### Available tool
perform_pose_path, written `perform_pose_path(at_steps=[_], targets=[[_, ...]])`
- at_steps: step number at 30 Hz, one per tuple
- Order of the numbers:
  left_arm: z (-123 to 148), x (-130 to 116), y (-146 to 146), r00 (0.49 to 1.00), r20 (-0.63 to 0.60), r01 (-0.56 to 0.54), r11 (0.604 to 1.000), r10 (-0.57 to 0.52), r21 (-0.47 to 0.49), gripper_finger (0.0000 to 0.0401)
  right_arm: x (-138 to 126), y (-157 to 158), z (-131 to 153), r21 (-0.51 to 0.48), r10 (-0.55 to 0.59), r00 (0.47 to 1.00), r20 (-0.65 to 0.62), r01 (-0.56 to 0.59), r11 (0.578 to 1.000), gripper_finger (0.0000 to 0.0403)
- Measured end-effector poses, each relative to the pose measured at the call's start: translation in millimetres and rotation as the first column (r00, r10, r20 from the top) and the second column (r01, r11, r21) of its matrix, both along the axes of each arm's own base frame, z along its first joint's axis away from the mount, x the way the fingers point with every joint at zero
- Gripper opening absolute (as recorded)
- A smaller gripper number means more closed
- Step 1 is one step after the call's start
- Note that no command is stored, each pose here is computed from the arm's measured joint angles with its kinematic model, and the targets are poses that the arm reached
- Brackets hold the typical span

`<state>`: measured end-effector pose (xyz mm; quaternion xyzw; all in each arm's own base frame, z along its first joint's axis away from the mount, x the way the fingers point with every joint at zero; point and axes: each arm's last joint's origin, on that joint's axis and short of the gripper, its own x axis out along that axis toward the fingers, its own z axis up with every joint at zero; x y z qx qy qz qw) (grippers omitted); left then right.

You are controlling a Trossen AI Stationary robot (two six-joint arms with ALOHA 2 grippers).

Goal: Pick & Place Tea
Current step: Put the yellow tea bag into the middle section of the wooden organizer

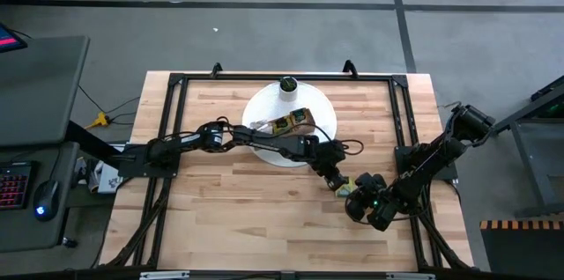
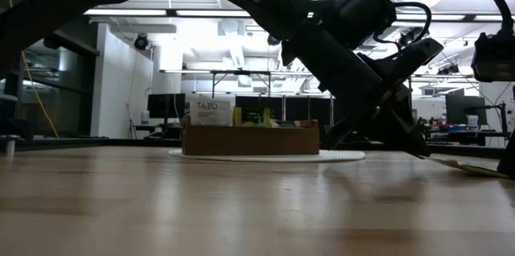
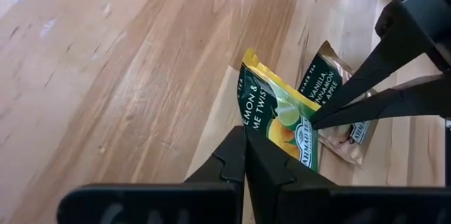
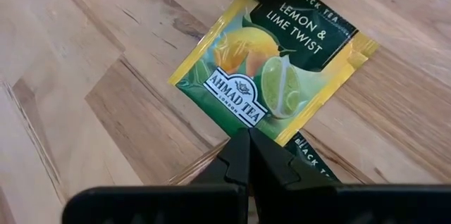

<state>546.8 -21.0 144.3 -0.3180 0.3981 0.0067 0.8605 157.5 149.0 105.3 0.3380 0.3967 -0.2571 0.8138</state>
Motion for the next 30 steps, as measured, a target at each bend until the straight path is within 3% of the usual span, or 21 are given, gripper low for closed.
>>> perform_pose_path(at_steps=[8,15,24,30], targets=[[-0.8,-1.0,-0.6,1.0,-0.014,0.015,1.0,-0.015,-0.014,0.0,-0.9,-1.6,11.8,-0.002,0.041,0.998,0.038,-0.041,0.999,0.0],[-0.7,-0.8,3.0,1.0,-0.012,0.007,1.0,-0.007,-0.013,0.0,-2.6,-7.1,38.0,-0.041,0.066,0.983,0.17,-0.06,0.997,0.0],[-0.8,-1.2,7.1,1.0,-0.015,0.014,1.0,-0.014,-0.004,0.0,-11.9,-22.3,76.0,-0.116,0.075,0.936,0.345,-0.037,0.993,0.0],[16.6,-2.4,8.2,1.0,-0.002,0.012,0.999,-0.011,0.036,0.0,-20.2,-34.1,98.7,-0.175,0.085,0.891,0.446,-0.006,0.984,0.0]])
